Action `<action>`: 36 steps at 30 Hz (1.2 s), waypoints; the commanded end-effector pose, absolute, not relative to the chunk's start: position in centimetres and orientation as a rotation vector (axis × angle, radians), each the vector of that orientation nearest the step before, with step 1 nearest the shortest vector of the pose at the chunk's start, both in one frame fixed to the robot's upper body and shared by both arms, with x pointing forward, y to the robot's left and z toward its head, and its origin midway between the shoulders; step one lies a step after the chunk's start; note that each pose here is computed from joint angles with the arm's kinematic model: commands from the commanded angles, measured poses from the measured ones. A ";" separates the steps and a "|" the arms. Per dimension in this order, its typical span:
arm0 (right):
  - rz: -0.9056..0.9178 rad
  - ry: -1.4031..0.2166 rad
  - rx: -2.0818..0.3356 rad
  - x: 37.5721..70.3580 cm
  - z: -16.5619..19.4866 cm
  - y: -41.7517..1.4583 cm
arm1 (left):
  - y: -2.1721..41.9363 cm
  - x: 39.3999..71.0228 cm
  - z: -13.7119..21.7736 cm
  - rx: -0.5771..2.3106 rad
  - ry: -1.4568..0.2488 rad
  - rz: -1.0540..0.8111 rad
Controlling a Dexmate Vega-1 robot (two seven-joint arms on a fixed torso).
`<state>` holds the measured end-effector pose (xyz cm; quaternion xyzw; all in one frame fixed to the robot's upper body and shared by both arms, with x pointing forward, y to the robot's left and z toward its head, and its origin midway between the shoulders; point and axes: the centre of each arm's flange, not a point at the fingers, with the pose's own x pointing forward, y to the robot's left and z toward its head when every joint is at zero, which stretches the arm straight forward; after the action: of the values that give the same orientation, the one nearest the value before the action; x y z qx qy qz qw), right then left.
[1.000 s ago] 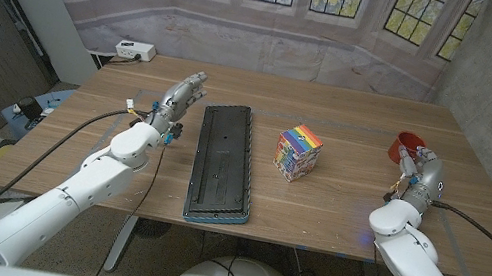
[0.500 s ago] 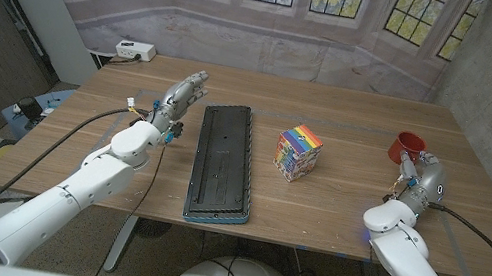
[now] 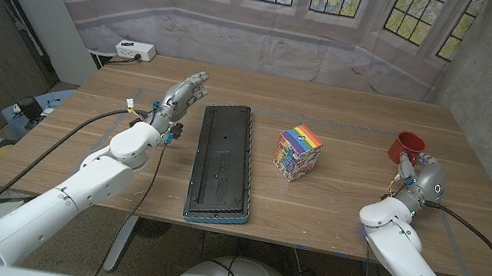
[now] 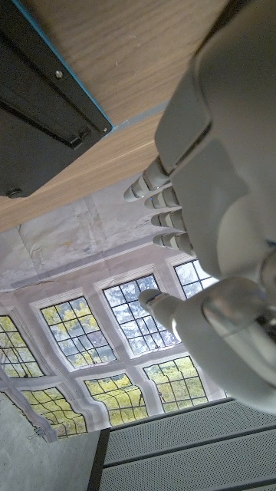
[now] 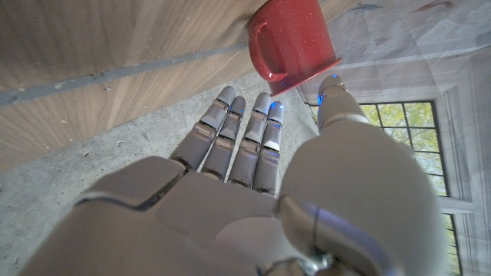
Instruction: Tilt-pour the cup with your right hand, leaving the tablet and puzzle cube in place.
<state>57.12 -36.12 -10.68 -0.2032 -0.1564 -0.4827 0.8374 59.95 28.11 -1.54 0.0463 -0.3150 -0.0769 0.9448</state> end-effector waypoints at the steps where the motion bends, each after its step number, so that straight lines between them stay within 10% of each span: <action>1: -1.050 -0.306 -0.448 58.0 -10.8 -35.9 | 28.1 59.6 -1.7 0.095 -0.644 -0.153; 36: -1.112 -0.283 -0.392 58.9 -11.5 -36.4 | 27.7 59.6 -1.1 0.106 -0.635 -0.157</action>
<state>59.12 -35.99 -11.60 -0.1935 -0.1323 -0.5165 0.8236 59.57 28.02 -1.27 0.0508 -0.3138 -0.0767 0.9450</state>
